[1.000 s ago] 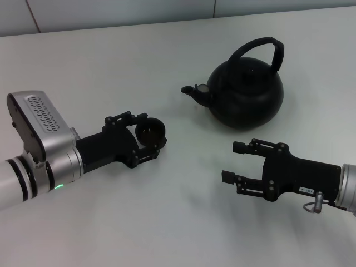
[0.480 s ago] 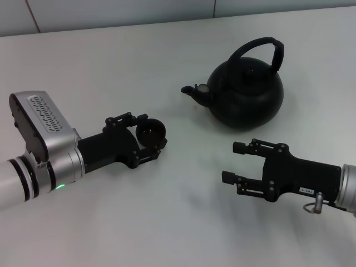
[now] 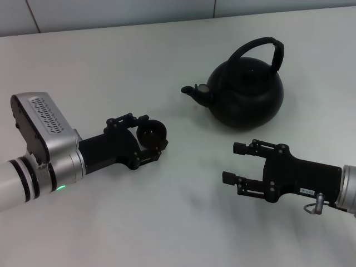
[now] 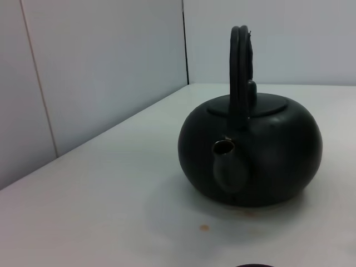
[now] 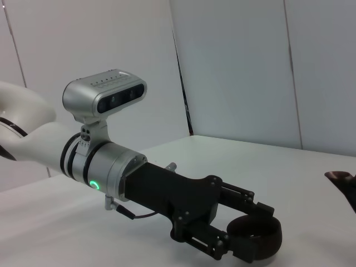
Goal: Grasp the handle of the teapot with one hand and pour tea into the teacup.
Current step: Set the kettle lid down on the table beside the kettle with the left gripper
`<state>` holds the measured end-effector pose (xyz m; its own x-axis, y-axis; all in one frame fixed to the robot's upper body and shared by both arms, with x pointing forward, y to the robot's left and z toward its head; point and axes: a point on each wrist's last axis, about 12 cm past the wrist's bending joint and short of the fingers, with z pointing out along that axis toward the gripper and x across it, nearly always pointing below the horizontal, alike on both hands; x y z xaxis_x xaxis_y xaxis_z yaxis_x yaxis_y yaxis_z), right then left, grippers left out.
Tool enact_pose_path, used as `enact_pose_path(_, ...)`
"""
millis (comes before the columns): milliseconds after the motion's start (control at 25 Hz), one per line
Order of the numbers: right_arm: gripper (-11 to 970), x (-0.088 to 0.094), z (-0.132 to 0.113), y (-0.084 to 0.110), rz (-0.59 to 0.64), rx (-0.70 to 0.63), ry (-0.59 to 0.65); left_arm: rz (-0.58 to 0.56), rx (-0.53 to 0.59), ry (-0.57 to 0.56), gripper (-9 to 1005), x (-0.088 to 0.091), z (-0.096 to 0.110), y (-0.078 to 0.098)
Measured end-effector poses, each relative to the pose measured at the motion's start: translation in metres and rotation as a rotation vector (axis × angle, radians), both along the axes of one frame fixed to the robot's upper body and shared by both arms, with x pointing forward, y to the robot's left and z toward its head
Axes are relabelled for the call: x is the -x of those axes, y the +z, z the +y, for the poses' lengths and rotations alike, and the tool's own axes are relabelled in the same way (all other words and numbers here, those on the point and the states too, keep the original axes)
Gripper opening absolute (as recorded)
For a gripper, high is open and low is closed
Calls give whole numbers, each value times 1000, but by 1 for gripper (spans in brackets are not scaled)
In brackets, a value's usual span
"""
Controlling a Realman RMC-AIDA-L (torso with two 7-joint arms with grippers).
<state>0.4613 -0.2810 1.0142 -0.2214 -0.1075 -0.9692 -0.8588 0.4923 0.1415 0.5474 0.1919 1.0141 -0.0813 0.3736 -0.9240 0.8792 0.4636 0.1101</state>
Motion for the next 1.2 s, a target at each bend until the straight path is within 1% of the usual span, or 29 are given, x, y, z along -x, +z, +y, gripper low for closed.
enact_pose_path(600,729,1,0,0,3,-2,0,1,2,1,784,0,-1,0)
enact_pose_path(800,728,1,0,-1,3,-3,1,1,2,1,862,0,-1,0)
enact_pose_path(1200,727,1,0,-1,4,-4,-1,-2,7,-3,862,0,-1,1)
